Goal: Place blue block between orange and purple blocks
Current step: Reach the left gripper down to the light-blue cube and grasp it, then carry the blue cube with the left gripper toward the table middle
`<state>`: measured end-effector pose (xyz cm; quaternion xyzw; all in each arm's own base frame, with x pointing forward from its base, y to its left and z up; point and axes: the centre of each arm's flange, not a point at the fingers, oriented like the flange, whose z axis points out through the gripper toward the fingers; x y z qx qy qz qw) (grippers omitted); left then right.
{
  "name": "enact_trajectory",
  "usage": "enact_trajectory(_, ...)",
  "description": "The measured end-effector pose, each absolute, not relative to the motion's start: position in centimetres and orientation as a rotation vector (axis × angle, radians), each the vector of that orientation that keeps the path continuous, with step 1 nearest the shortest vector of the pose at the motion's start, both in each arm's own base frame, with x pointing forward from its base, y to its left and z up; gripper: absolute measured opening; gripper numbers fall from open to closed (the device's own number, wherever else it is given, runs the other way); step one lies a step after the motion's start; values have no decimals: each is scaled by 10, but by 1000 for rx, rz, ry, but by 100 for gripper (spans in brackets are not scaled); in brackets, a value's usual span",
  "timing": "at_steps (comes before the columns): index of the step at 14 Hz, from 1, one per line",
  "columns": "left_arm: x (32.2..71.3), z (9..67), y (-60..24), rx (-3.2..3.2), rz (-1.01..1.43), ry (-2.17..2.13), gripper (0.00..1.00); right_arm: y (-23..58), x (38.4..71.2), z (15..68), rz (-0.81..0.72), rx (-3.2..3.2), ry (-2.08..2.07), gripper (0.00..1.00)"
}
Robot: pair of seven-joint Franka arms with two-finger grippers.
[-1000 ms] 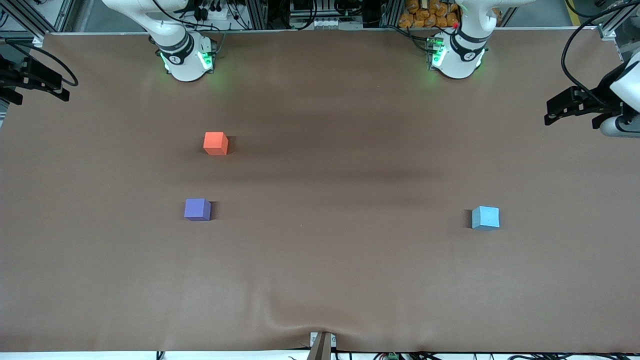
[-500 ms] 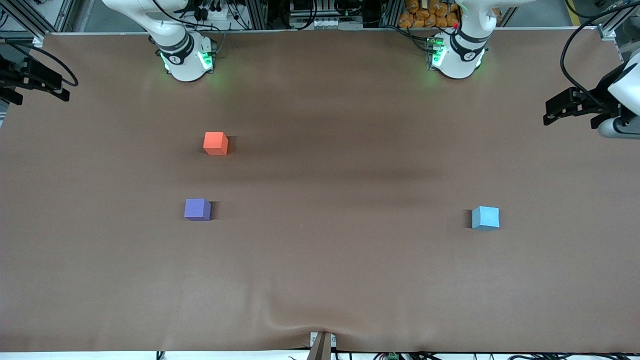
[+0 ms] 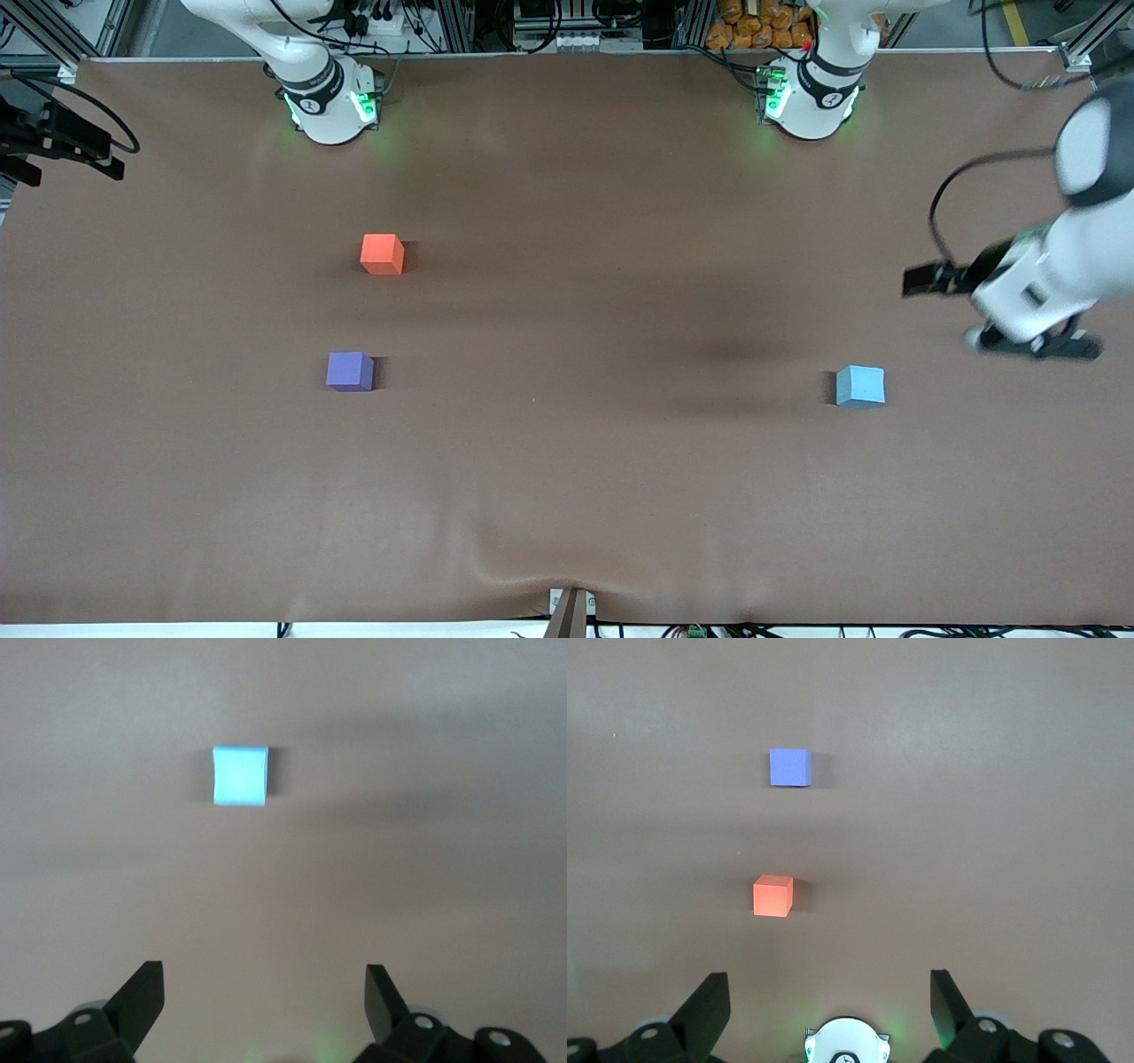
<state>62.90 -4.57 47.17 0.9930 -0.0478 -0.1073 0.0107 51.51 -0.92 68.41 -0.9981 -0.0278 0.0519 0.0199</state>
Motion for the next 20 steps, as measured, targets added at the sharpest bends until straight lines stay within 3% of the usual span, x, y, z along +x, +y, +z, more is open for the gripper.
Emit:
enact_trajectory(8, 655, 266, -26, 3167, -358, -182, 100, -7, 516, 683, 166, -3096, -91, 100)
enact_trajectory(15, 658, 199, -17, 3159, -365, -122, 99, -7, 516, 683, 169, -3096, -93, 100)
enact_trajectory(16, 660, 196, -17, 3161, -338, -120, 96, -7, 516, 683, 169, -3096, -93, 100)
enact_trajectory(19, 673, 207, -18, 3168, -242, -117, 63, -7, 516, 682, 172, -3095, -93, 100)
enact_trajectory(20, 680, 216, -18, 3170, -209, -116, 56, -7, 516, 682, 172, -3095, -93, 100)
